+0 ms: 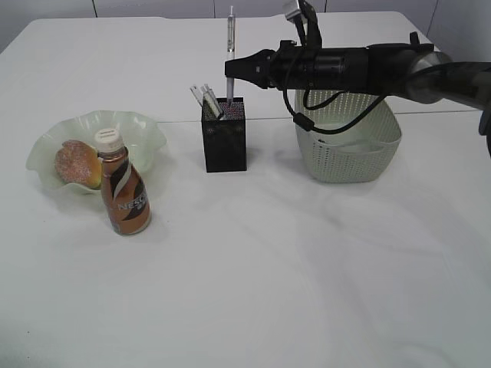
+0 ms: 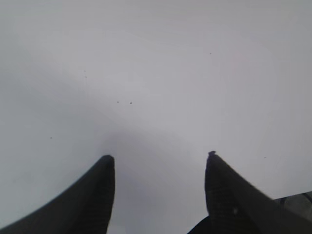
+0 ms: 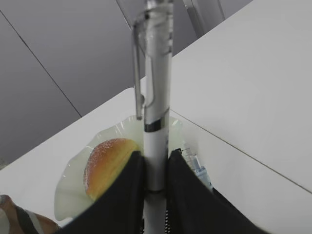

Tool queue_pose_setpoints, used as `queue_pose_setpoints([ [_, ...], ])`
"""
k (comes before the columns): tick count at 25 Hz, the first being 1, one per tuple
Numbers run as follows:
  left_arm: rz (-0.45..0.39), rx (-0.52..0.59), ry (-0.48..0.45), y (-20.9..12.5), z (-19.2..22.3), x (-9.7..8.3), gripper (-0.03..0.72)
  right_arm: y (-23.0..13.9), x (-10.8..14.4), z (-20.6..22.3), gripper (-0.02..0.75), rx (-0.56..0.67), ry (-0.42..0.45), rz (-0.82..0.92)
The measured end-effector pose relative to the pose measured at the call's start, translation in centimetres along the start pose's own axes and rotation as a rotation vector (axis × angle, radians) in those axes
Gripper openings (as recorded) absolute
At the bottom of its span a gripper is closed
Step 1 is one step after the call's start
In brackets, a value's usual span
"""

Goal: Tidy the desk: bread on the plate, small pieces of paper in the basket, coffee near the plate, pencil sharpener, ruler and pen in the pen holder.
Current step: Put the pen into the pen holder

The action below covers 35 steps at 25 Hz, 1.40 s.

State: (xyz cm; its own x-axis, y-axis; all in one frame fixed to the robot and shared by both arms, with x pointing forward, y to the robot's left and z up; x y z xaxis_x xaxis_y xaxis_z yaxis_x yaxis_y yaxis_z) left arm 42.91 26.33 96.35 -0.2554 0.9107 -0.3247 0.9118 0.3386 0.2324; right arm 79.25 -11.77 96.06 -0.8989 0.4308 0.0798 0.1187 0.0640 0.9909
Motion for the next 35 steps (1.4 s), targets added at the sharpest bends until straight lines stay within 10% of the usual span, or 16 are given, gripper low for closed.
queue_pose_setpoints([
  [35, 0.0, -0.008, -0.002, 0.1, 0.0, 0.0, 0.433, 0.9, 0.6, -0.6, 0.265, 0.151, -0.016, -0.025],
])
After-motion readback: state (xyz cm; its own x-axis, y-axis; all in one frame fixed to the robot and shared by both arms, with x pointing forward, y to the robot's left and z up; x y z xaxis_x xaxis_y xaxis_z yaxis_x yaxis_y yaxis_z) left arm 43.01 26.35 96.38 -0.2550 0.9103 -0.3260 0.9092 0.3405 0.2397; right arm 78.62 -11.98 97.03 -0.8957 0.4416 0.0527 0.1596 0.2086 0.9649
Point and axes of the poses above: a point on each arm's last joint axis where the gripper is mounted, z pointing out along that axis toward the gripper, x along the wrist's bending axis when the last joint is at zero, y = z × x, the point moved 4 cm from there along z, pointing out along that axis toward the gripper, and after that the axes turned 15 degrees about -z, right-handed, at the moved point
